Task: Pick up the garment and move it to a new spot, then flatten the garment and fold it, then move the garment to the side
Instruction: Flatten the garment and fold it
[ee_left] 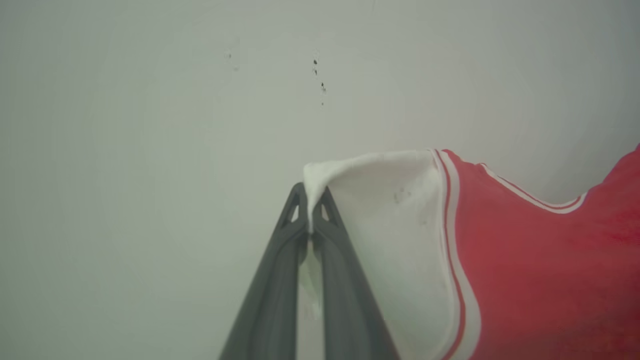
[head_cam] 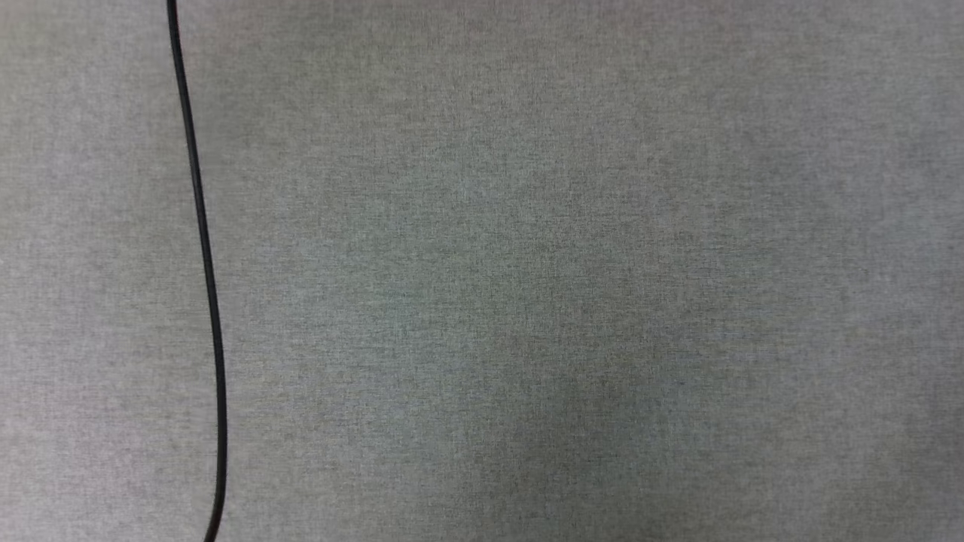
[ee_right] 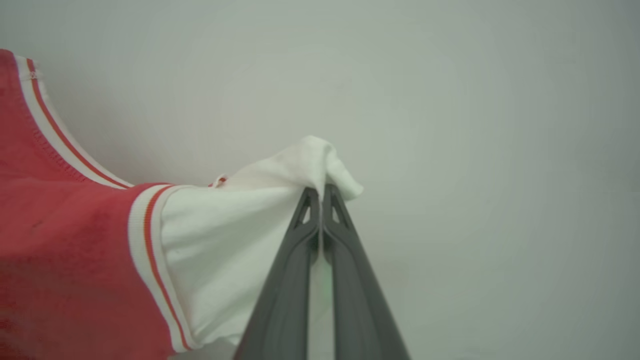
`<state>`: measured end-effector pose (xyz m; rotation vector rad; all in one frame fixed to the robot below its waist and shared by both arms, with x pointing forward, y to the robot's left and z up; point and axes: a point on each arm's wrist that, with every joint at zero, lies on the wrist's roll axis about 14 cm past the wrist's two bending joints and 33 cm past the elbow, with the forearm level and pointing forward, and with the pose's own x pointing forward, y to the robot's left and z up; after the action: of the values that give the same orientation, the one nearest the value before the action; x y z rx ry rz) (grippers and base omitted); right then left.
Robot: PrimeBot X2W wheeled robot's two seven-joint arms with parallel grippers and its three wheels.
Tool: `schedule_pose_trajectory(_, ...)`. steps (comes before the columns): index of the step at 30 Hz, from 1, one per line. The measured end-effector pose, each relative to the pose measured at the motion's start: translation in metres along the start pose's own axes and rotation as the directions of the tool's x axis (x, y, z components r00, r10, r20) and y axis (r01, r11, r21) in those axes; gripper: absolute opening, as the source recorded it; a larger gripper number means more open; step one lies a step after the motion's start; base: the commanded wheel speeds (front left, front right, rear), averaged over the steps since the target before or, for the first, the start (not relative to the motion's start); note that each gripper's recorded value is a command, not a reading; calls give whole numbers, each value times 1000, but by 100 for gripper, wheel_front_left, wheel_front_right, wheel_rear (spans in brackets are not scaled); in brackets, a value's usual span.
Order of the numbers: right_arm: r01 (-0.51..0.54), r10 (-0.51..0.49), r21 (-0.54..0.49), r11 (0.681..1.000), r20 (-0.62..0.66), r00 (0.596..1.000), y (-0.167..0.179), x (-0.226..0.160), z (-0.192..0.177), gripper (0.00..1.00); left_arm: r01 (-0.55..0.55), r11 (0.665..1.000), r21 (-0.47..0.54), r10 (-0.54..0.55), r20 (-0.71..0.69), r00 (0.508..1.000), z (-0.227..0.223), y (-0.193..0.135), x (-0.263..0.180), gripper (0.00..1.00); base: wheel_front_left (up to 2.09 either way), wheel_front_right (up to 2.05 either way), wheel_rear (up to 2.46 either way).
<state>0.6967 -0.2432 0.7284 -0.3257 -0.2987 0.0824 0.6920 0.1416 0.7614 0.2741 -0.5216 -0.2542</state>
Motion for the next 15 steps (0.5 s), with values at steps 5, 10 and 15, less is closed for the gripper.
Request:
schedule_pose_trajectory(5,-29,30,32,999,-19,999,17,-2,-25,0,1,999,-48,-3,-48,999,-29,-9,-7,0,0,0,0)
schedule_pose_trajectory(10,-71,76,67,995,-79,994,35,-22,-56,0,-2,994,-108,-10,-107,994,-52,-18,-27,0,0,0,0)
schedule_pose_trajectory(15,-109,122,109,988,-127,984,52,-49,-81,0,-25,985,-171,1,-141,990,-68,-25,-56,0,0,0,0)
